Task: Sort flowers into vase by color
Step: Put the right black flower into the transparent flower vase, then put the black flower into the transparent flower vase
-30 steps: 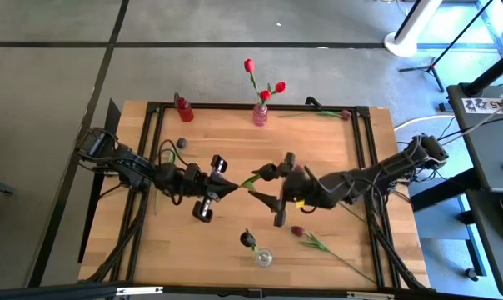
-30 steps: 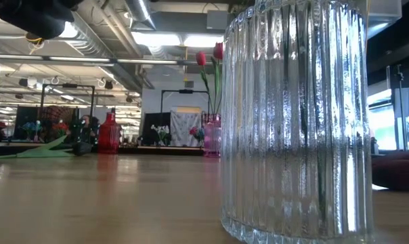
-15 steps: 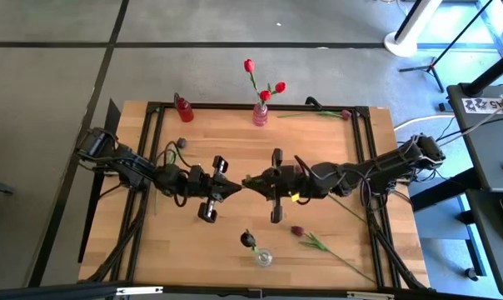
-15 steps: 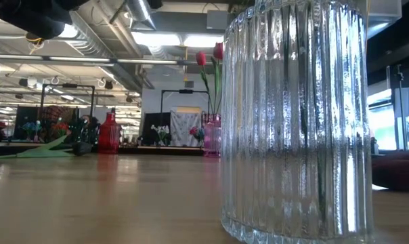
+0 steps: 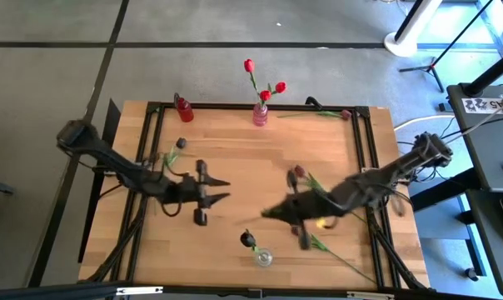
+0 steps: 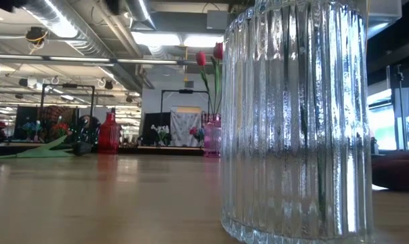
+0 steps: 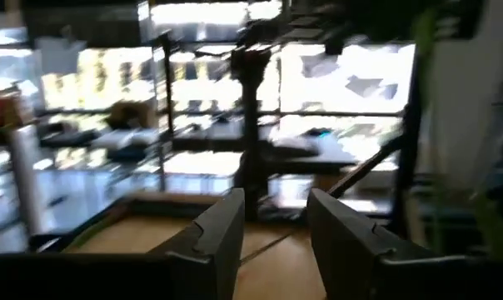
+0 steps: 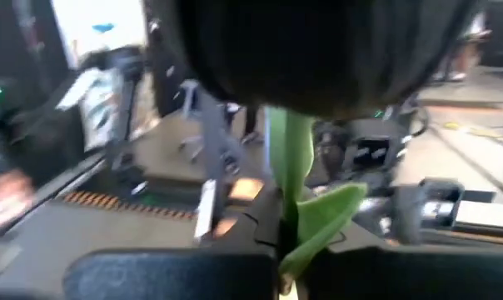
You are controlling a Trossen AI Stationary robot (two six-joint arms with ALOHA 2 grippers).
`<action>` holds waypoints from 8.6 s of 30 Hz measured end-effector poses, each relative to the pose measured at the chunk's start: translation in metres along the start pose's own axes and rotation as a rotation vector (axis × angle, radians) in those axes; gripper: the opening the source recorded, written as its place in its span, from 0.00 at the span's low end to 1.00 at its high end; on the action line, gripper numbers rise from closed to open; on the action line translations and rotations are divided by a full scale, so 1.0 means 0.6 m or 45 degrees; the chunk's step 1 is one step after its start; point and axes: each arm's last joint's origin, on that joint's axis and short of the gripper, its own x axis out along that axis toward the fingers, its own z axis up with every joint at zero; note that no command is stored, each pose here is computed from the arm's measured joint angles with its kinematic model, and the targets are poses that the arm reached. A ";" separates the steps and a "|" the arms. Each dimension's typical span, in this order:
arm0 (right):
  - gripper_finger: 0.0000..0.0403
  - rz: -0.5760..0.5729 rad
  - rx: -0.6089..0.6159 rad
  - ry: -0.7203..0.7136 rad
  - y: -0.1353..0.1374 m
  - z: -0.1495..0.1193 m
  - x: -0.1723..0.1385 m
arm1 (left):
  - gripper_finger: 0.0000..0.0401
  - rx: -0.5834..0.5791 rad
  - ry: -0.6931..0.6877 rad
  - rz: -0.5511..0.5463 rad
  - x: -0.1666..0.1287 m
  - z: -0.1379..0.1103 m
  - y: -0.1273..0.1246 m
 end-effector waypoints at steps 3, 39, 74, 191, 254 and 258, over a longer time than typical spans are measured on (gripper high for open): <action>0.01 0.060 -0.027 0.057 0.020 0.036 -0.029 | 0.33 0.008 0.106 0.131 -0.041 -0.004 0.005; 0.00 0.021 0.080 0.186 0.119 -0.043 0.007 | 0.28 -0.415 0.380 -0.047 -0.140 -0.105 0.019; 0.00 0.005 0.244 0.288 0.099 -0.029 -0.009 | 0.28 -0.362 0.421 0.001 -0.126 -0.098 0.063; 0.64 -0.282 -0.188 0.337 0.095 -0.016 -0.069 | 0.00 -0.001 -0.713 -0.568 -0.011 0.039 -0.117; 0.64 -0.324 -0.164 0.369 0.079 -0.007 -0.095 | 0.19 -0.146 -0.059 -0.875 0.202 -0.041 -0.132; 0.64 -0.295 -0.094 0.462 0.075 -0.018 -0.103 | 0.28 -0.127 0.146 -0.839 0.191 -0.026 -0.121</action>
